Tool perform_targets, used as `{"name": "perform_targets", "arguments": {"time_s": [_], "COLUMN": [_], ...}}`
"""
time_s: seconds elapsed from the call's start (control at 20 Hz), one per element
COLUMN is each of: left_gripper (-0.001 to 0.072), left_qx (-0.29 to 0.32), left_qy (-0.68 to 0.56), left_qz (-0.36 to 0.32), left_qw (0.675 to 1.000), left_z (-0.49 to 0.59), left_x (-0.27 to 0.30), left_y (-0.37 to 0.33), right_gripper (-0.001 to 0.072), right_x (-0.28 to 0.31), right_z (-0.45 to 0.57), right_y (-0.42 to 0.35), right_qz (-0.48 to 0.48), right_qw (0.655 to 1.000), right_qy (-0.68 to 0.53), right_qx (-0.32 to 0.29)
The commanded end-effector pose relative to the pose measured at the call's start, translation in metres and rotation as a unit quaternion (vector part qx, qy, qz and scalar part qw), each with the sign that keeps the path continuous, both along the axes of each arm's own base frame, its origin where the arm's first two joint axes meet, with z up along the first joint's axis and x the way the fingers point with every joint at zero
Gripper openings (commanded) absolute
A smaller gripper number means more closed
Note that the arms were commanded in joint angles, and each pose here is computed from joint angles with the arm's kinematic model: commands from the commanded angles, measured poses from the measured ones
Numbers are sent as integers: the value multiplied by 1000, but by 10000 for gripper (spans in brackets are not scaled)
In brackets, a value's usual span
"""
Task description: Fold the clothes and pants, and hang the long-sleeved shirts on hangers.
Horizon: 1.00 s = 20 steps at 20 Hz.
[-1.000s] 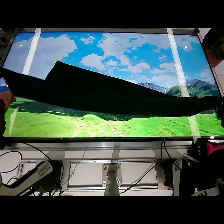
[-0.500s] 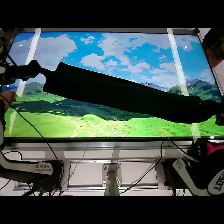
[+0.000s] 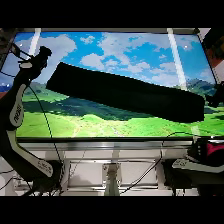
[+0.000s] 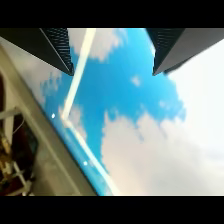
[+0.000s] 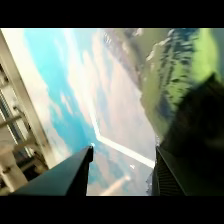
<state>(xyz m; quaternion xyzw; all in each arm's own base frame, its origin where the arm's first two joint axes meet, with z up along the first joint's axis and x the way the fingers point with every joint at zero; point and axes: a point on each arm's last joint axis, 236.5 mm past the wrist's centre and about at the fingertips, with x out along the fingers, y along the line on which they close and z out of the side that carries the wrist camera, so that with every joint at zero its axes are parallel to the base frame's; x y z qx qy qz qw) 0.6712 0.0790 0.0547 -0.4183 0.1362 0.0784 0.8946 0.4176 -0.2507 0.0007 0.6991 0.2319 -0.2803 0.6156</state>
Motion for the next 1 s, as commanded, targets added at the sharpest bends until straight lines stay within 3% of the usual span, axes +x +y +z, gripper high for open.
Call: {"name": "perform_targets", "arguments": {"time_s": [0.0,0.1,0.15,0.2,0.25,0.4,0.5,0.65,0.85,0.9,0.95], "left_gripper": [485,220,70,11,10,9,9,10,12,36,133], "left_qx": [10,69,82,85,88,93,124,168,178,174,174], "left_qy": [-30,-26,-18,-11,-2,82,178,245,267,273,276], "left_qz": [-28,-122,-175,-224,-277,-410,-470,-535,-588,-592,-597], "left_qw": [999,990,981,971,957,904,856,791,743,738,733], "left_z": [23,40,46,51,55,37,1,-34,-65,-75,-84], "left_x": [21,16,7,-5,-20,-79,-128,-188,-242,-250,-256], "left_y": [-17,-53,-78,-104,-136,-232,-283,-358,-436,-449,-460], "right_gripper": [451,446,399,153,30,32,31,31,34,34,61], "right_x": [43,42,35,24,12,-28,-52,-93,-147,-163,-176], "right_z": [-15,-14,-13,-15,-18,-22,-20,-14,1,-2,-6], "right_y": [22,32,37,38,40,43,45,54,29,18,7], "right_qz": [139,204,238,267,298,380,392,362,263,232,178], "right_qw": [990,978,970,961,950,910,903,924,956,964,977], "right_qy": [6,13,24,45,68,120,122,72,24,40,54], "right_qx": [-18,-37,-49,-57,-66,-111,-124,-98,-126,-127,-107]}}
